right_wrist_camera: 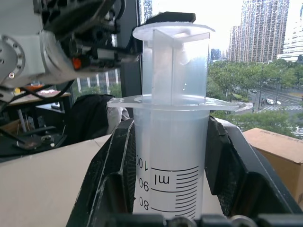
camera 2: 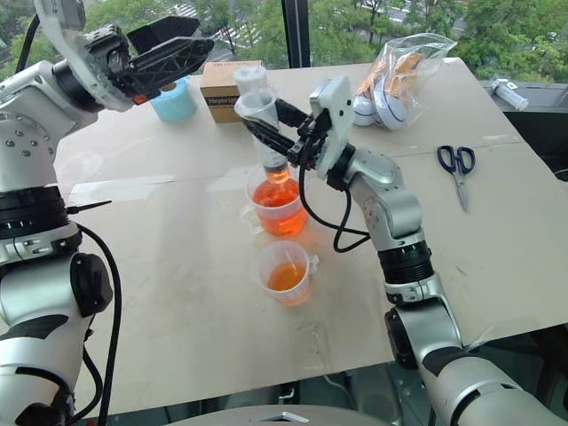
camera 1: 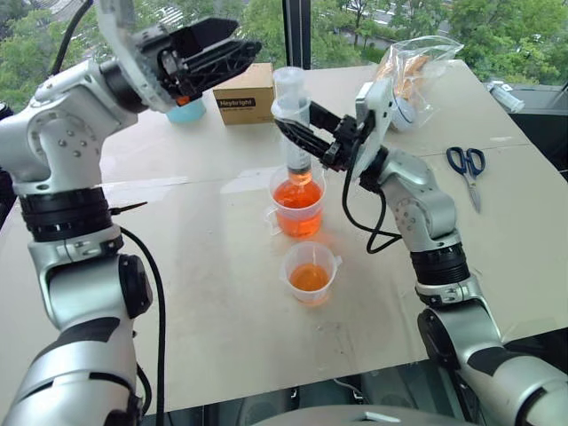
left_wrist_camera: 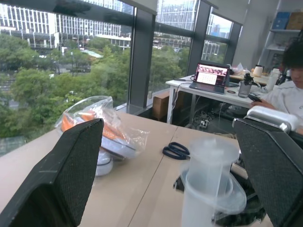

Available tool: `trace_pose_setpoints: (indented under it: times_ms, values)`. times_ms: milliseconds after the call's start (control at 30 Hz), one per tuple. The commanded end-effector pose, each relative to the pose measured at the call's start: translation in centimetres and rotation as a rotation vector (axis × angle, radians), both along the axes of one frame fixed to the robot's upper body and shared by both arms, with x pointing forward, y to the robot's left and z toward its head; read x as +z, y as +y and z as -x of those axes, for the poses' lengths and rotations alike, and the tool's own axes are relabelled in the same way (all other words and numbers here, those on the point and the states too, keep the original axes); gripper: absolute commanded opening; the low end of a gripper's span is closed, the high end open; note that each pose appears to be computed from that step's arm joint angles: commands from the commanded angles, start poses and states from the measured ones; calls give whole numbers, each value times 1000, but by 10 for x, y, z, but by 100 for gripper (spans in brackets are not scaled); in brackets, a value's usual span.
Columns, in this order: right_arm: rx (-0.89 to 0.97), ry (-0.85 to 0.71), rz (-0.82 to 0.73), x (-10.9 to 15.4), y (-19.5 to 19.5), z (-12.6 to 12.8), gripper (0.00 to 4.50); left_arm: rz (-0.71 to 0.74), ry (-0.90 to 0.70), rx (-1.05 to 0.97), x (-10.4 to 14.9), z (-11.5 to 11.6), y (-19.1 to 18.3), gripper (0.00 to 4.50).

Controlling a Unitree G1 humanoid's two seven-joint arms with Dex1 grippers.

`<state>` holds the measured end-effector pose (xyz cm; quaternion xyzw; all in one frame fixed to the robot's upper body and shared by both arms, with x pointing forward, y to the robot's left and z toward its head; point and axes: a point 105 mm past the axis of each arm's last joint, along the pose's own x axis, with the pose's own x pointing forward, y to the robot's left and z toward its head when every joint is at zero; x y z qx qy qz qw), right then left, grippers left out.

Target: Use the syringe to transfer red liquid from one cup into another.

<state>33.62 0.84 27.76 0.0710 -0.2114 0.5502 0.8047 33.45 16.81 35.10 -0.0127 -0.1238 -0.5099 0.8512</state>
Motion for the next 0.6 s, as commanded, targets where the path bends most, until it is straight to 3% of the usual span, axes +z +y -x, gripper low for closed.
trace_pose_setpoints:
  times_ms: [33,133,267,433,600]
  values:
    - [85,-105,-77,35,-4,23,160,-49,-34,-4,3,17,6,445]
    - [133,-135,-104,46,-15,34,160,-114,11,-15,-13,28,11,445]
    - [264,-133,-121,56,-28,55,160,-135,16,-19,-16,35,16,445]
    - [437,-78,-81,48,-37,82,160,-152,1,-49,-11,40,16,445]
    - [601,25,-7,23,-34,112,160,-160,-12,-162,-3,49,5,445]
